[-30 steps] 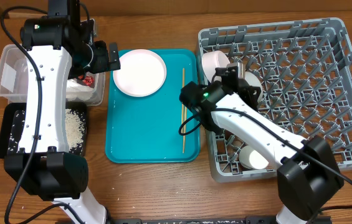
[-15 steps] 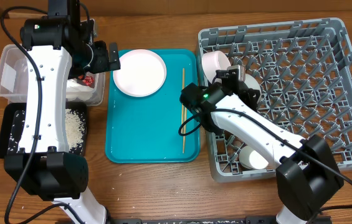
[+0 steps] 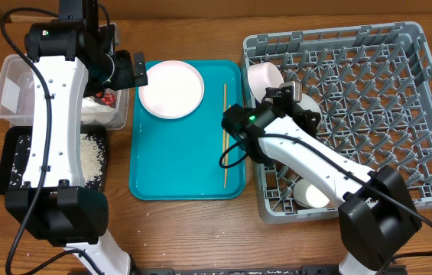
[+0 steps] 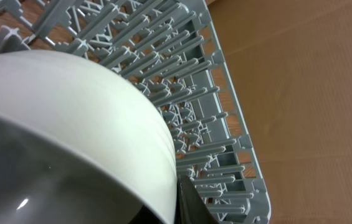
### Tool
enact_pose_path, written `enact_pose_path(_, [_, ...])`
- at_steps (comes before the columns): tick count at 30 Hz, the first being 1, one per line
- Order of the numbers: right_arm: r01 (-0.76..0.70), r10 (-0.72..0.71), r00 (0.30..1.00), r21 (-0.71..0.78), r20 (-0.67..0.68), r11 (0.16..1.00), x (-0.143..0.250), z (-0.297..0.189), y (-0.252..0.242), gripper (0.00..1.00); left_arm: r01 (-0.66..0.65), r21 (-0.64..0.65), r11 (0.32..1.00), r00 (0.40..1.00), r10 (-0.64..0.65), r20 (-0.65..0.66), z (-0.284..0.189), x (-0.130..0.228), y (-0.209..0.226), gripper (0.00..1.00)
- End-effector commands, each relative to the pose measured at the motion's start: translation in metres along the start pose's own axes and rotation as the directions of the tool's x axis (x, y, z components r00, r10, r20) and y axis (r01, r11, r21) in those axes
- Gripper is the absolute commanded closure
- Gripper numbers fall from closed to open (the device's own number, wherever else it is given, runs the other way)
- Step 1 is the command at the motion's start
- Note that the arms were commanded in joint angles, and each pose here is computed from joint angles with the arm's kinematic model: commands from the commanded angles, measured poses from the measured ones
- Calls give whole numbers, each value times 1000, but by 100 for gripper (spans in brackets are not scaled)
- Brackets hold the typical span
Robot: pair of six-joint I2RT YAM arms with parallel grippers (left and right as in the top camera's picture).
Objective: Sort waste into correct bins and load items into the dishwasher
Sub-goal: 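Lower the white bowl into the rack and release it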
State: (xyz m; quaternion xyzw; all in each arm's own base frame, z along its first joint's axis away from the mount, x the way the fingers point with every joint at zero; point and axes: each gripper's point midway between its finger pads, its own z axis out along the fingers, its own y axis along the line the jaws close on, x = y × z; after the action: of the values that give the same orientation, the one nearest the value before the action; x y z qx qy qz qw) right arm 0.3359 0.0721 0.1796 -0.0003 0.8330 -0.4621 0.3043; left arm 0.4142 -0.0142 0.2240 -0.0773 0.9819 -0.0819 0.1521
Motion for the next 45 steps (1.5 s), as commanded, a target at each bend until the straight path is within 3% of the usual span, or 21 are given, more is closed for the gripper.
enact_pose_path(1, [-27,26,999,24,30,999,-5,1,-3,96,-15,6,1000,1000,15,21,-5,-4,-5,0])
enact_pose_path(23, [-116,116,993,-19,29,993,-12,6,10,96,-15,6,1000,1000,15,21,-5,-4,-5,0])
enact_pose_path(36, [-81,75,995,-90,-70,993,6,4,24,96,-15,6,1000,1000,15,21,-5,-4,-5,0])
enact_pose_path(38, [-79,73,995,-90,-71,993,6,4,24,92,-15,6,1000,1000,15,21,-5,-4,-5,0])
enact_pose_path(42, [-54,48,997,-95,-68,994,9,-1,24,72,-15,6,1000,1000,15,21,-5,-4,-5,0])
enact_pose_path(45, [-41,33,997,-110,-68,993,10,-7,27,67,-16,6,1000,1000,15,21,-5,-4,-5,0])
